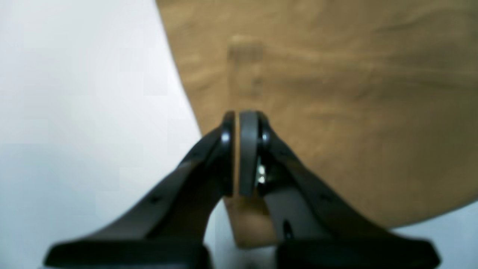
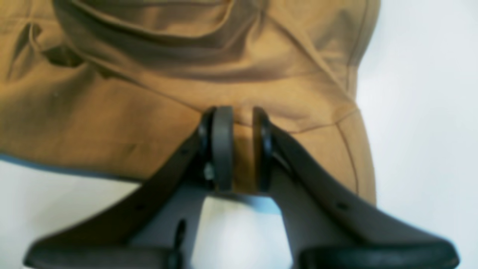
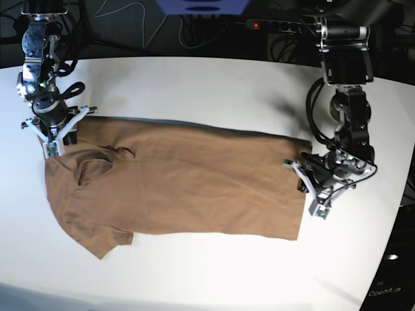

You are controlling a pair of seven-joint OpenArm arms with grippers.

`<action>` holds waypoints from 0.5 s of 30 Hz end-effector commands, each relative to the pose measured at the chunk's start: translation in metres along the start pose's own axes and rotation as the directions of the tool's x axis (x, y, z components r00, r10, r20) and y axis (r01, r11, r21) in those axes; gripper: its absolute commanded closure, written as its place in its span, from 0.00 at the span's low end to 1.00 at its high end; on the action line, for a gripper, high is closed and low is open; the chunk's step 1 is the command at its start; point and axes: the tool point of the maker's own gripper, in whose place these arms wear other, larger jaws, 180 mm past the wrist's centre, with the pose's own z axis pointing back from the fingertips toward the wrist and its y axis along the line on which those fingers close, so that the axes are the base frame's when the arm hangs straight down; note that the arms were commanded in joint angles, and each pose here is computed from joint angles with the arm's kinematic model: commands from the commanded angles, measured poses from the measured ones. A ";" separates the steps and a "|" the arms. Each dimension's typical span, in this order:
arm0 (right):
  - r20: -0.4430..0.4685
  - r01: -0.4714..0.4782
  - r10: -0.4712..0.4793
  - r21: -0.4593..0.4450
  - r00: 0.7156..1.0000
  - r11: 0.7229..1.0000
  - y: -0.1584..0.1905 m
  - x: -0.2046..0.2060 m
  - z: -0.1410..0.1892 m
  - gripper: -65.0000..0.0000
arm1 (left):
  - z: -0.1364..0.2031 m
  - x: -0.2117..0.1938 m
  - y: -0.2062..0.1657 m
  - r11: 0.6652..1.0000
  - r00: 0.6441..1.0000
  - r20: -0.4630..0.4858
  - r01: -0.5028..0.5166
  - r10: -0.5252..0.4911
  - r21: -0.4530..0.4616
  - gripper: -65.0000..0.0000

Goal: Fold the T-shirt properly
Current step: 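Move the left gripper to the folded edge's other corner and grasp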

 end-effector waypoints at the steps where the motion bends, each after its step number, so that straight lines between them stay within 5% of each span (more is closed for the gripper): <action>1: 0.047 -0.008 0.008 -0.015 0.999 1.000 -0.008 0.015 0.003 0.85 | 0.005 0.017 0.002 1.000 0.999 0.051 0.018 -0.018 0.002 0.97; 15: 0.077 -0.022 0.024 -0.018 0.997 1.000 -0.008 0.027 0.007 0.85 | 0.003 -0.017 -0.006 1.000 1.000 -0.010 0.008 -0.009 -0.016 0.97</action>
